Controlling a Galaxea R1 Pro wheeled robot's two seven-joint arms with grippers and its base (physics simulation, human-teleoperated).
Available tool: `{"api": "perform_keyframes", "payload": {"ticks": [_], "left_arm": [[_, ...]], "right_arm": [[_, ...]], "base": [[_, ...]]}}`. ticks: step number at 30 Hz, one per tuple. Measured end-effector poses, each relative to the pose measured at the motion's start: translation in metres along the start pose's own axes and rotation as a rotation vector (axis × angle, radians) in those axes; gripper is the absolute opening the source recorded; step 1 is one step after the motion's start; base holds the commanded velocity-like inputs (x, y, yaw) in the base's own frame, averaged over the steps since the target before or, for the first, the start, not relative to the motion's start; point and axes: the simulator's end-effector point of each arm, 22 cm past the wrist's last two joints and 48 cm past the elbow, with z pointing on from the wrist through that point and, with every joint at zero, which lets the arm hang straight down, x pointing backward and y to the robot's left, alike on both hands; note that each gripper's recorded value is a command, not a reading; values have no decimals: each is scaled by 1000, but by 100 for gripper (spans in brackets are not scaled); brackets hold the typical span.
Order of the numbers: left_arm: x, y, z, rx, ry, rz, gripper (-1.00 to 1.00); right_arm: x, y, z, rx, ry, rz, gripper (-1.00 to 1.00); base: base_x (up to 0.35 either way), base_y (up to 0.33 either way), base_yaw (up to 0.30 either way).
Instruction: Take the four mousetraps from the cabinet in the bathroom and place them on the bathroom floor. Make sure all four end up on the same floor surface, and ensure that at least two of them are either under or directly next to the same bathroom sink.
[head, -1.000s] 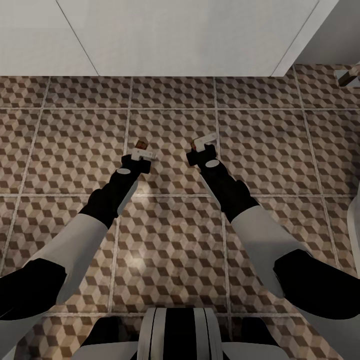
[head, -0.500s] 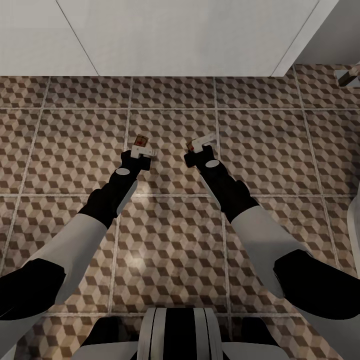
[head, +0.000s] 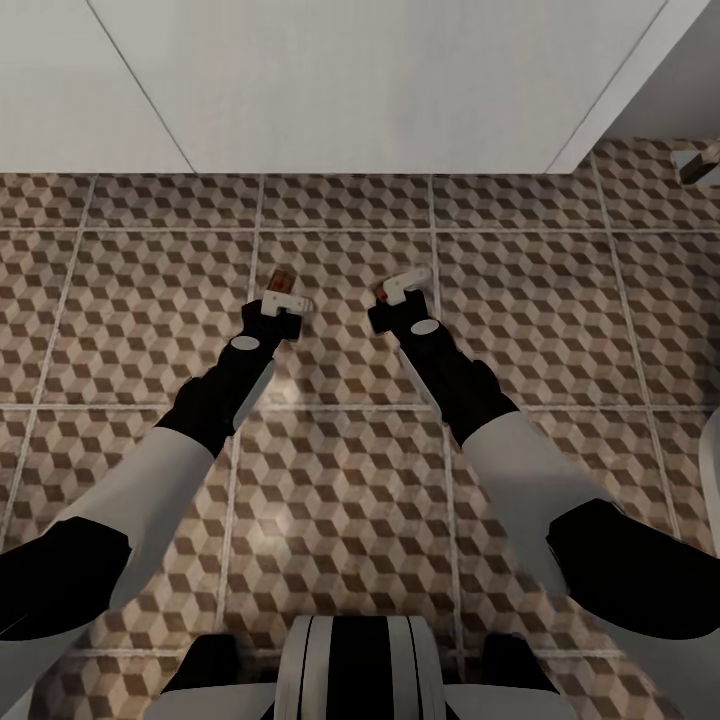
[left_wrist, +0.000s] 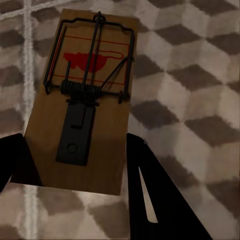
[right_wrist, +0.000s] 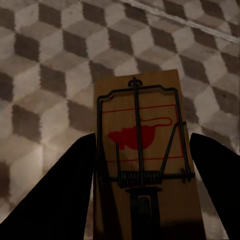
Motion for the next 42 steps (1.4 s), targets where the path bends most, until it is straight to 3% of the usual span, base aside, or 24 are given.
{"api": "perform_keyframes", "payload": {"ticks": [18, 42], "left_arm": [[1, 0, 0, 1, 2, 1, -100], [-2, -1, 0, 1, -5, 1, -100]], "right_arm": [[-1, 0, 0, 0, -2, 0, -100], [7, -1, 1, 2, 25, 0, -100]], "base": [[236, 0, 0], [12, 0, 0]]}}
